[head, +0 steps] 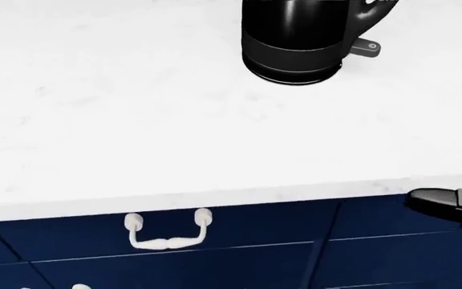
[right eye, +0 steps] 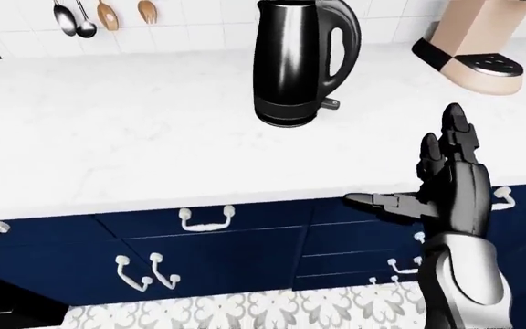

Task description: Close the lid of the electric kettle.

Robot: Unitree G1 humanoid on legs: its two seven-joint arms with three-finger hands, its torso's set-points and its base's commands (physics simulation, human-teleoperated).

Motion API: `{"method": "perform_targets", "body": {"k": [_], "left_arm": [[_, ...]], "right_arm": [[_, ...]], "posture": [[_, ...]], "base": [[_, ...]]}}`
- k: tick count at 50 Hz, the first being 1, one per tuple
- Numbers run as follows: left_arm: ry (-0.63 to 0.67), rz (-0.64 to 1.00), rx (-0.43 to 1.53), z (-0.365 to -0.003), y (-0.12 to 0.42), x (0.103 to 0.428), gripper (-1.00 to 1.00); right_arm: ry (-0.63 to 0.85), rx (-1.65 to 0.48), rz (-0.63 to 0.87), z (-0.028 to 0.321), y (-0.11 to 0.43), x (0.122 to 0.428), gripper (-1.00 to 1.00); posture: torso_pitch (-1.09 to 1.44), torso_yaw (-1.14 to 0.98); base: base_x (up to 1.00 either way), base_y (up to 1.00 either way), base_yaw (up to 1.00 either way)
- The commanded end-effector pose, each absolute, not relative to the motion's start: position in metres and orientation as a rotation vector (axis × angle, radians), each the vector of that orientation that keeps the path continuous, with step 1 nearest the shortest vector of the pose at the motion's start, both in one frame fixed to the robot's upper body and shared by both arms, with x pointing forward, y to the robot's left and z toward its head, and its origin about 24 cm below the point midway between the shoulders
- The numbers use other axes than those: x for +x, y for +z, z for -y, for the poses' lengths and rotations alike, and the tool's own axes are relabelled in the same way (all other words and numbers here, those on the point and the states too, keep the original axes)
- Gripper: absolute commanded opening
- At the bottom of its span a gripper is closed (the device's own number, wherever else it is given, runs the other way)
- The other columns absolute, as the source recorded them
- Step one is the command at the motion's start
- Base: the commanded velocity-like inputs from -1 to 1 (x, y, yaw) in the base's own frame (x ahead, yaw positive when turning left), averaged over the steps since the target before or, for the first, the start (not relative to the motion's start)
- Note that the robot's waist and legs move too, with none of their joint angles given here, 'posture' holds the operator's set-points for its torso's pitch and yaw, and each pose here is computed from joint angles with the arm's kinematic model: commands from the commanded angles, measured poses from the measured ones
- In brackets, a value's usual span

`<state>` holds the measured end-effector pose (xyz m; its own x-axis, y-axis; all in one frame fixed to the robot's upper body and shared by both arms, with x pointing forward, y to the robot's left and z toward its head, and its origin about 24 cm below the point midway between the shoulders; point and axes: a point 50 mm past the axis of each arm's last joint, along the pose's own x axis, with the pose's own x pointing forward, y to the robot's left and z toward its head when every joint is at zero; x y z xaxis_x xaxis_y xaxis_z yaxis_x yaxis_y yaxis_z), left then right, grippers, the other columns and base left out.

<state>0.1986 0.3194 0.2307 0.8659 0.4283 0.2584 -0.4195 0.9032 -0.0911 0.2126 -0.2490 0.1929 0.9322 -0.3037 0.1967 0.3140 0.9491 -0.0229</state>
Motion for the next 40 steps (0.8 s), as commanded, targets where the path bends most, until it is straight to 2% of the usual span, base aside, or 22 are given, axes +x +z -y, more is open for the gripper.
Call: {"method": "perform_targets", "body": {"k": [1, 40], "left_arm": [[0.450, 0.381, 0.009, -0.3179, 0.2498, 0.1910, 1.00], [0.450, 0.376, 0.009, -0.3184, 0.2474, 0.1918, 1.00]], "right_arm": [[-0.301, -0.074, 0.271, 0.2444, 0.2068, 0.2094, 1.00], [-0.290, -0.080, 0.249, 0.2428, 0.2053, 0.2116, 1.00]], "posture": [[0.00, 0.00], [0.00, 0.00]], "base": [[0.00, 0.00, 0.00], [0.00, 0.00, 0.00]]}}
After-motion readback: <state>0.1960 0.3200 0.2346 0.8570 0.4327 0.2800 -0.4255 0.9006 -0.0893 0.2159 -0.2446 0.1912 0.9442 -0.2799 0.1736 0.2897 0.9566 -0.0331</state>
